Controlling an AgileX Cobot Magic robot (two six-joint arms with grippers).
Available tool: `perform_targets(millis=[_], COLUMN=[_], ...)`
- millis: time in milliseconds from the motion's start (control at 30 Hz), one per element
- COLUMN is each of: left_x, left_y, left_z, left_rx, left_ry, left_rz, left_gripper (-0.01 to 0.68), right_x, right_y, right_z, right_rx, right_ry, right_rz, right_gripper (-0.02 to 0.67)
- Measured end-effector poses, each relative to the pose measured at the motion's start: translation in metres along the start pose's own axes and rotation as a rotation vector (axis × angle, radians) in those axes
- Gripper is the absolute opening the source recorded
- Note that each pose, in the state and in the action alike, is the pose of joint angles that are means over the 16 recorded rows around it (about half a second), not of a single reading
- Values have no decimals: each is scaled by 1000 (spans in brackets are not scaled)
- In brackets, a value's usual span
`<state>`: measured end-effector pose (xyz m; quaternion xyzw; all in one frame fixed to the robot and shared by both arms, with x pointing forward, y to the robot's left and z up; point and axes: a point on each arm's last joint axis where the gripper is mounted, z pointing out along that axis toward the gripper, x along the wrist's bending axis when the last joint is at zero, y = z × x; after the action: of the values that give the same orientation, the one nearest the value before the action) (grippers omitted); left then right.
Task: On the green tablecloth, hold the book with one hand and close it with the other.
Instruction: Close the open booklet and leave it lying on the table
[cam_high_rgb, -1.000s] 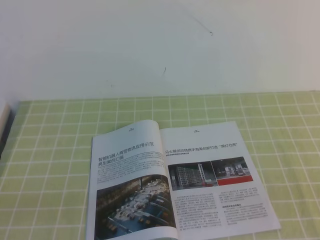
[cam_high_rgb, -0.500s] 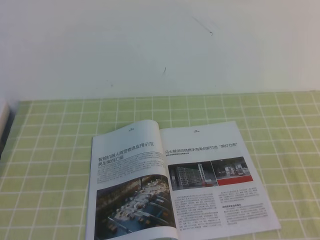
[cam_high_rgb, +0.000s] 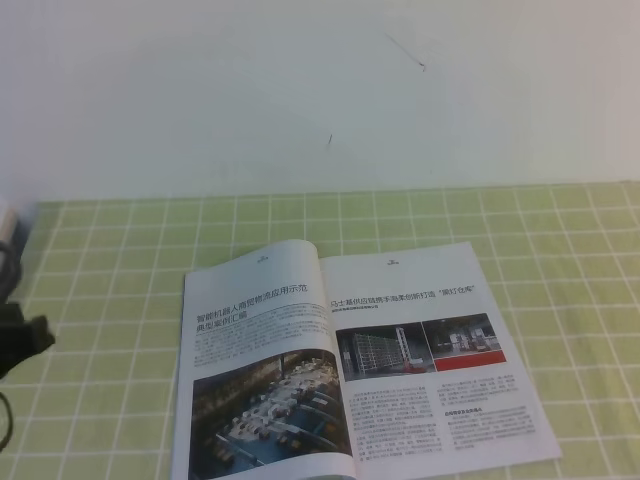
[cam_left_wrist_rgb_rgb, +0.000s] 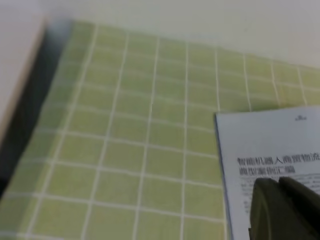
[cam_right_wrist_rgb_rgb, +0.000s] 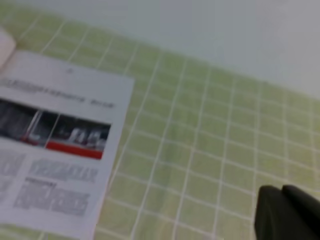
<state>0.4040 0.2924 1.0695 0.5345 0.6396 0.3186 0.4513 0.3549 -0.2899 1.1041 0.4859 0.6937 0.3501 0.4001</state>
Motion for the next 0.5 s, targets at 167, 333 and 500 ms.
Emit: perform_targets(millis=[167,333,500], left_x=[-10,-36,-72], left_y=[-9,-17,-26], left_z=[37,65,85], left_rx=[206,358,493], left_ry=[-45,-151,-277], left_rz=[7,119,279], left_gripper=[-3,-3,-3], right_x=[6,15,29], right_y=[4,5,5], right_z=[36,72,109], right_rx=[129,194,226], right_ry=[170,326,442], right_rz=[-59,-107,-159], right_gripper=[-4,-4,-4])
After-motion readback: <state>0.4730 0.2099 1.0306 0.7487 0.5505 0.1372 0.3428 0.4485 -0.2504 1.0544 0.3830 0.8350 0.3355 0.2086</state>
